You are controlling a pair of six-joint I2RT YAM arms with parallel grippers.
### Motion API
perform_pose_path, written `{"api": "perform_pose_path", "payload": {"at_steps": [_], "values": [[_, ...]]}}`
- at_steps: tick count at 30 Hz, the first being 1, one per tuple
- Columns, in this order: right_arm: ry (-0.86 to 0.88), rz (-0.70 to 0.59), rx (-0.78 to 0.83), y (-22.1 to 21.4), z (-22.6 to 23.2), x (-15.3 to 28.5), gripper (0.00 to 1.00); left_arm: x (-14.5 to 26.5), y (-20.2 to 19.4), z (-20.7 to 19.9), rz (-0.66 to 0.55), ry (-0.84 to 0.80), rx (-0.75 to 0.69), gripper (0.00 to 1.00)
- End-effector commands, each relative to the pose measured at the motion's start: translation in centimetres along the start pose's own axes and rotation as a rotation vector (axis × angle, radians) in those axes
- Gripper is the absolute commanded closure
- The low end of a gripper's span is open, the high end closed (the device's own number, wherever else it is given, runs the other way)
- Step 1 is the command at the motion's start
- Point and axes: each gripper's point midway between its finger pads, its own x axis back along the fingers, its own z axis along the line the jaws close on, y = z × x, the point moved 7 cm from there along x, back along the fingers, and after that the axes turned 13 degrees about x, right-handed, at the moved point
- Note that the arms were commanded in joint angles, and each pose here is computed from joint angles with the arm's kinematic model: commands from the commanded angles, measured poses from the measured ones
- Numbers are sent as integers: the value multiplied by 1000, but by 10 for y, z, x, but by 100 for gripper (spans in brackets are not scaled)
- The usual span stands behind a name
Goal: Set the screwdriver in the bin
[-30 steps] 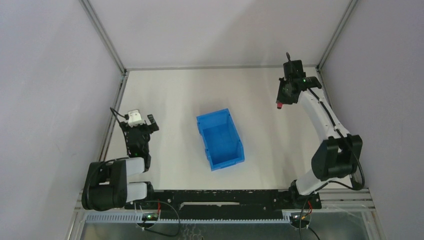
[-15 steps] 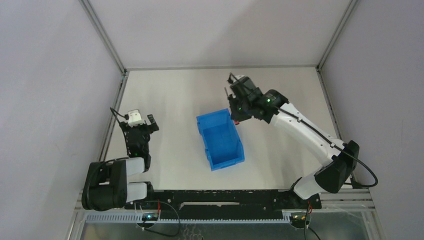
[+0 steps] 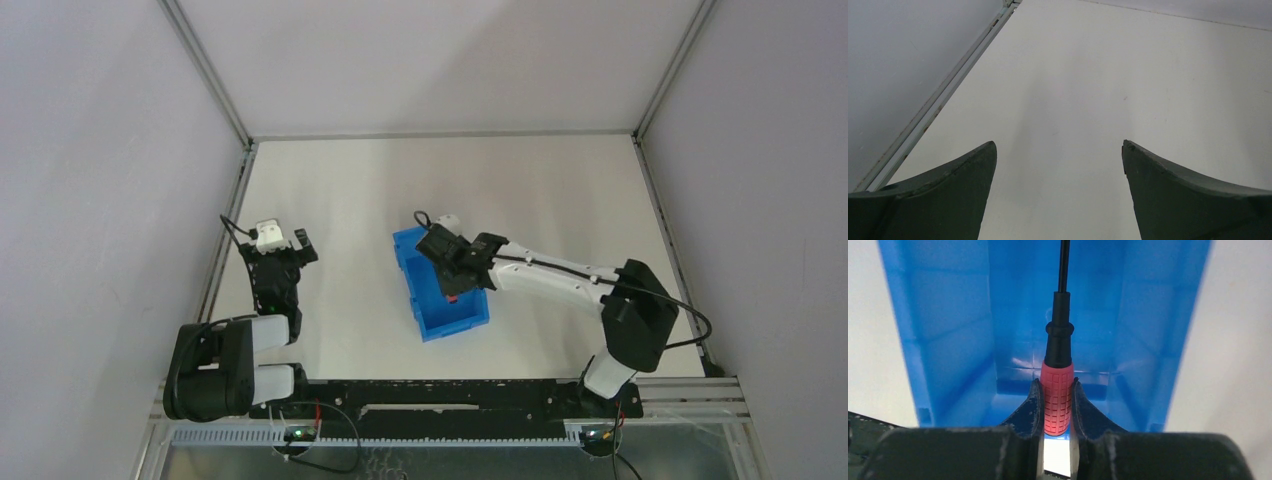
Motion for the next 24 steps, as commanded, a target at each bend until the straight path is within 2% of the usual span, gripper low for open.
{"api": "perform_pose_path", "payload": {"at_steps": [1, 7, 12, 18, 20, 24], "values": [[34, -47, -79, 0, 19, -22, 99, -7, 18, -6, -66, -17, -6, 0], [-8, 35, -69, -17, 29, -66, 92, -7, 18, -6, -65, -18, -6, 0], [-58, 76, -47, -28, 29, -83, 88, -7, 18, -6, -65, -18, -6, 0], [-73, 41, -58, -22, 27, -74, 56, -7, 18, -6, -66, -18, -6, 0], [-65, 15, -62, -17, 26, -66, 52, -7, 18, -6, -67, -17, -5, 0], [-47, -68, -59, -3, 20, -39, 50, -7, 18, -6, -66, -17, -6, 0]]}}
